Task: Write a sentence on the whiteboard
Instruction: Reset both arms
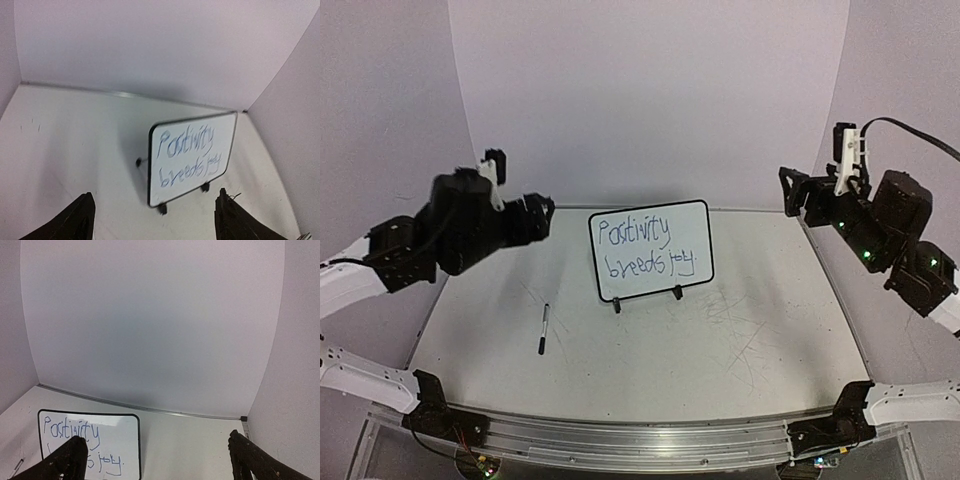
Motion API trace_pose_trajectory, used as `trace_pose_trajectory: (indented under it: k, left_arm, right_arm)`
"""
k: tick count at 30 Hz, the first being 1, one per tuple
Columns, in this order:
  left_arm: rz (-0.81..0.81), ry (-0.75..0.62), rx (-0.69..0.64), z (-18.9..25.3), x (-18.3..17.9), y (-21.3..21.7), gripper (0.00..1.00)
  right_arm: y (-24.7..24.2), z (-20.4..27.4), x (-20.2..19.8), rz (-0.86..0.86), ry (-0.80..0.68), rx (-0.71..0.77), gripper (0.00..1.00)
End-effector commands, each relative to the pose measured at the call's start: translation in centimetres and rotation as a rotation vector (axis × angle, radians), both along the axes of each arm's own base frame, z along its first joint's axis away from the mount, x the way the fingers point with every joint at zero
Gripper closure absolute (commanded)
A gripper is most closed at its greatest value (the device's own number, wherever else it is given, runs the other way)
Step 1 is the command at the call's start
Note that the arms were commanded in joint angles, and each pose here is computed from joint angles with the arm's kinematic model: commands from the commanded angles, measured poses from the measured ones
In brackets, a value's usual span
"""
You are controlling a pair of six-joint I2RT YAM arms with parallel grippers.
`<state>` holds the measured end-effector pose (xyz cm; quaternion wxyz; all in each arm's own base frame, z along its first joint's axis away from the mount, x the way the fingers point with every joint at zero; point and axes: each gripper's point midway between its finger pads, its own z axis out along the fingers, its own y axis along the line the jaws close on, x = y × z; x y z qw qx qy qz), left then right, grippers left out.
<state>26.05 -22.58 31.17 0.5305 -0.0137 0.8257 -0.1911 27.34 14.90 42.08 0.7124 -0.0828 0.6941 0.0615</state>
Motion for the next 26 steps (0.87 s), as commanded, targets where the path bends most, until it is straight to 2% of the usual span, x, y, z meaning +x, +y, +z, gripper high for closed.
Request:
trace_pose_trajectory:
  k: [1, 6, 10, 26]
  left_arm:
    - [-0.030, -0.358, 0.003, 13.4, -0.7, 2.5, 0.15]
    - [-0.065, -0.559, -0.046, 21.0, -2.3, 3.6, 0.12]
    - [-0.093, -0.617, -0.056, 23.6, -2.9, 3.5, 0.11]
    - [-0.100, -0.649, -0.082, 24.5, -3.5, 4.0, 0.09]
  right_arm:
    - [-3.7, 5.6, -2.1, -0.079, -0.108, 0.085, 0.02]
    - [-5.0, 7.9, -2.9, -0.097, -0.150, 0.112, 0.02]
    - [-5.4, 8.8, -3.3, -0.096, -0.165, 0.133, 0.02]
    - [-6.3, 8.7, -3.7, -0.122, -0.178, 0.185, 0.02]
